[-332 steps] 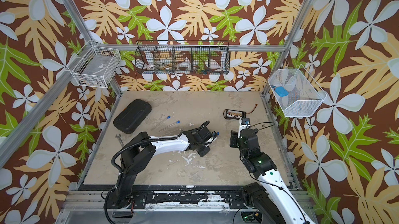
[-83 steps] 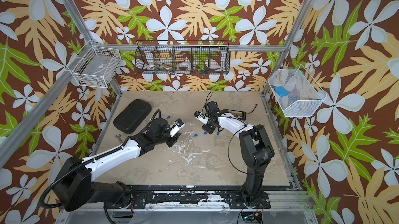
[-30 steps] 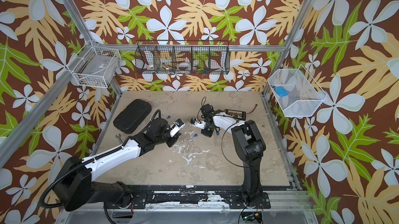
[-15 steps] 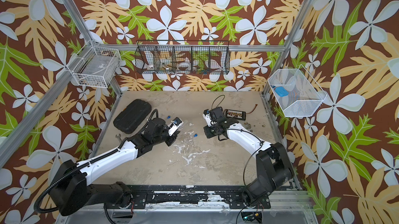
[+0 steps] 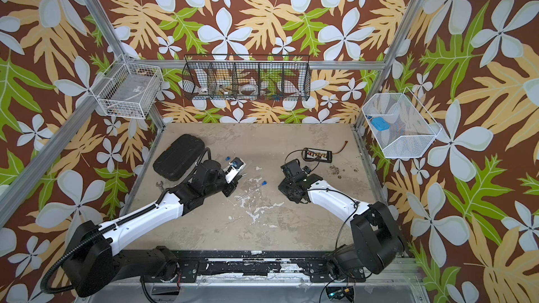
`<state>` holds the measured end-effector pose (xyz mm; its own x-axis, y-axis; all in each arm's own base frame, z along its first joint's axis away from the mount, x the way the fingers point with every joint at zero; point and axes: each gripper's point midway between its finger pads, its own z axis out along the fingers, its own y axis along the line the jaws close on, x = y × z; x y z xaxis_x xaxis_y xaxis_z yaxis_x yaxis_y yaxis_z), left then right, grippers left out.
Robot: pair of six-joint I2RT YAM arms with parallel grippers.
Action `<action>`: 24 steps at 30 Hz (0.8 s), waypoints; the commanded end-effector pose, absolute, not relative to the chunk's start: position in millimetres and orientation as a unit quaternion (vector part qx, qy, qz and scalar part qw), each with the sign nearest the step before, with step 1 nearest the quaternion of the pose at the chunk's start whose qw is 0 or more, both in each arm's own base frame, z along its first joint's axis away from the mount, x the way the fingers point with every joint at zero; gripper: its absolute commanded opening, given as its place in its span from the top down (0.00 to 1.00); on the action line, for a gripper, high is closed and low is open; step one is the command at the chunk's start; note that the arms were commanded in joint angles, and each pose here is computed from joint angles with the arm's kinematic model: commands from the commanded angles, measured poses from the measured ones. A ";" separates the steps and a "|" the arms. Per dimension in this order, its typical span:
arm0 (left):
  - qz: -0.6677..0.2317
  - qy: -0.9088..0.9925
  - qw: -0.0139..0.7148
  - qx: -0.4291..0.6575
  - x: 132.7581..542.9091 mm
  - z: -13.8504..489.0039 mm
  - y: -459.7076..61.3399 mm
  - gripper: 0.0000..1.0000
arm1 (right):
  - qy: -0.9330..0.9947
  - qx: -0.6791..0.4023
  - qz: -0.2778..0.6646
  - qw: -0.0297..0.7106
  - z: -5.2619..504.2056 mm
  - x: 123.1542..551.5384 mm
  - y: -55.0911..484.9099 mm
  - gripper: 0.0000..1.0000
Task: Insert stoppers into test tubes
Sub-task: Place the stopper at the center of the board.
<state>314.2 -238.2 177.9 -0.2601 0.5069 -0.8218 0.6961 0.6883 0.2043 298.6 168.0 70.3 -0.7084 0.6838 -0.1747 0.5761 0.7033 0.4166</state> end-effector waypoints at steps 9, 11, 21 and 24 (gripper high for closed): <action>-0.096 0.785 0.482 0.378 317.6 181.2 -237.3 1.00 | 0.888 0.431 0.110 0.116 29.3 303.7 164.6 0.91; -0.094 0.784 0.483 0.378 317.6 181.3 -236.7 1.00 | 0.889 0.433 0.104 0.109 23.9 302.7 165.1 0.90; -0.082 0.786 0.482 0.378 319.3 178.5 -233.3 1.00 | 0.892 0.431 0.091 0.103 17.2 302.9 163.9 0.76; -0.080 0.786 0.483 0.378 319.5 178.5 -232.9 1.00 | 0.892 0.429 0.095 0.105 19.7 304.3 164.2 0.73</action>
<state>315.8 -235.0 176.1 -0.2546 0.5194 -0.8157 0.6865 0.6911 0.2258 307.5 168.4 20.2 -0.6099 0.7862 -0.0996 0.7408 0.6103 0.2808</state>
